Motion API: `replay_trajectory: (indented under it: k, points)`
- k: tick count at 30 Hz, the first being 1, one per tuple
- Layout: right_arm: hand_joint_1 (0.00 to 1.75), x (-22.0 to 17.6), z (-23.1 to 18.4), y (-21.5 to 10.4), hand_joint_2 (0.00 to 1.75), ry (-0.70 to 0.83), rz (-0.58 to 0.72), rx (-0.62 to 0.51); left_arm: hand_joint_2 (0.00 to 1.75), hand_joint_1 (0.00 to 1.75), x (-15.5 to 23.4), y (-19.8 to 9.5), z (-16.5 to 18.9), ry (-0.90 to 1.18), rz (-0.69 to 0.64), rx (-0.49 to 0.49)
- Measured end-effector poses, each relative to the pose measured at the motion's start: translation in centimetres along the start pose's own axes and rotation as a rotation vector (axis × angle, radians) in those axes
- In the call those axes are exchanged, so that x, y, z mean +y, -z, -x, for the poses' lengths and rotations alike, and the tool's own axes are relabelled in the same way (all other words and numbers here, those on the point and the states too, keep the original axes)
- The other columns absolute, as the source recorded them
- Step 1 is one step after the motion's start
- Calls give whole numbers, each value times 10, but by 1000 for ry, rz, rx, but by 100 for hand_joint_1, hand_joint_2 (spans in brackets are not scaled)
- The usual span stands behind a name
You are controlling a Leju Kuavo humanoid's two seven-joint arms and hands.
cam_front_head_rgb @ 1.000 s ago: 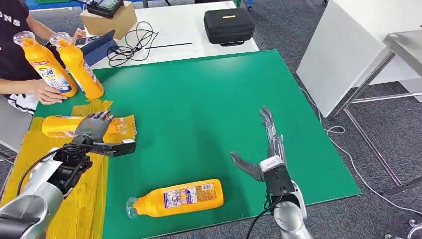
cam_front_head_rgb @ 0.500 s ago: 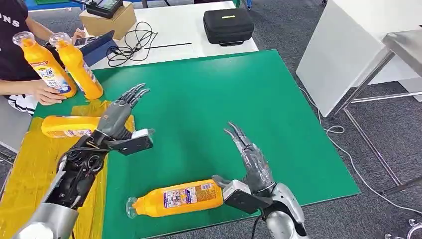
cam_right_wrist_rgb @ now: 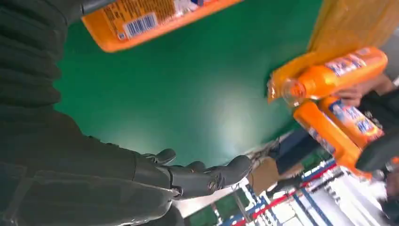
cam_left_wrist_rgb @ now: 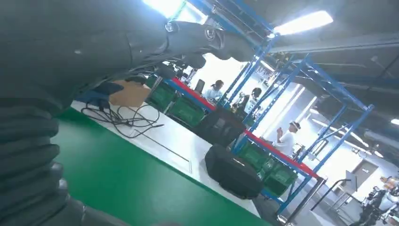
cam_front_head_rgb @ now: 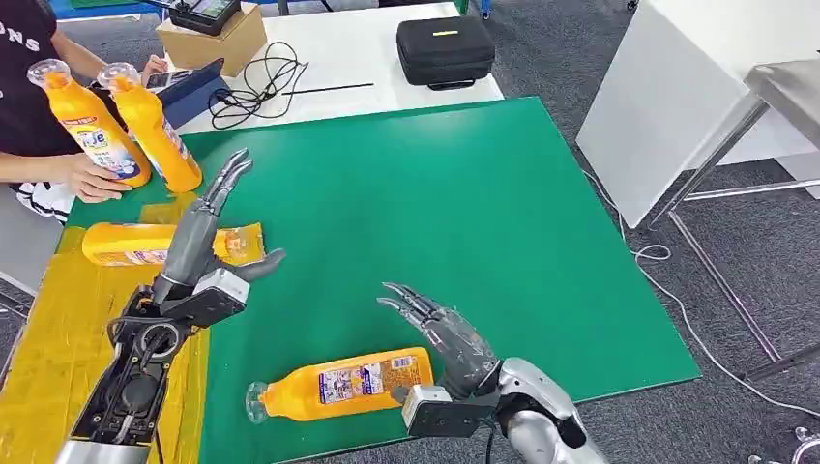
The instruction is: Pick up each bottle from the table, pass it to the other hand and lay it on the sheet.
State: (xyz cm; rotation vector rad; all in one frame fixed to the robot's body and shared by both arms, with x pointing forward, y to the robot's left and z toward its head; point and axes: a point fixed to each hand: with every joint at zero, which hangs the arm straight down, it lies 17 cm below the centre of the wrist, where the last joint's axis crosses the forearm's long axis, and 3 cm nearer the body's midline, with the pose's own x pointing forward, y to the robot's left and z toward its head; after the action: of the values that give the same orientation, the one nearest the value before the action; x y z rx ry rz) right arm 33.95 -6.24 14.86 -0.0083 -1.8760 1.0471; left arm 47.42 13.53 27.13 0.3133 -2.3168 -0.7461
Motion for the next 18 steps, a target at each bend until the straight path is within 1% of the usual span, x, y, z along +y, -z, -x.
replay_trajectory:
  k: [10,14,18]
  points:
    - [0,12,9,-3,175,-4,-50,11,175,0,2,-3,1,-6,-11,6]
    - [0,20,12,-5,175,34,-98,12,175,0,4,-5,1,-31,-36,11]
    - [0,40,20,-9,175,77,-173,24,175,0,9,-11,-4,-78,-93,5]
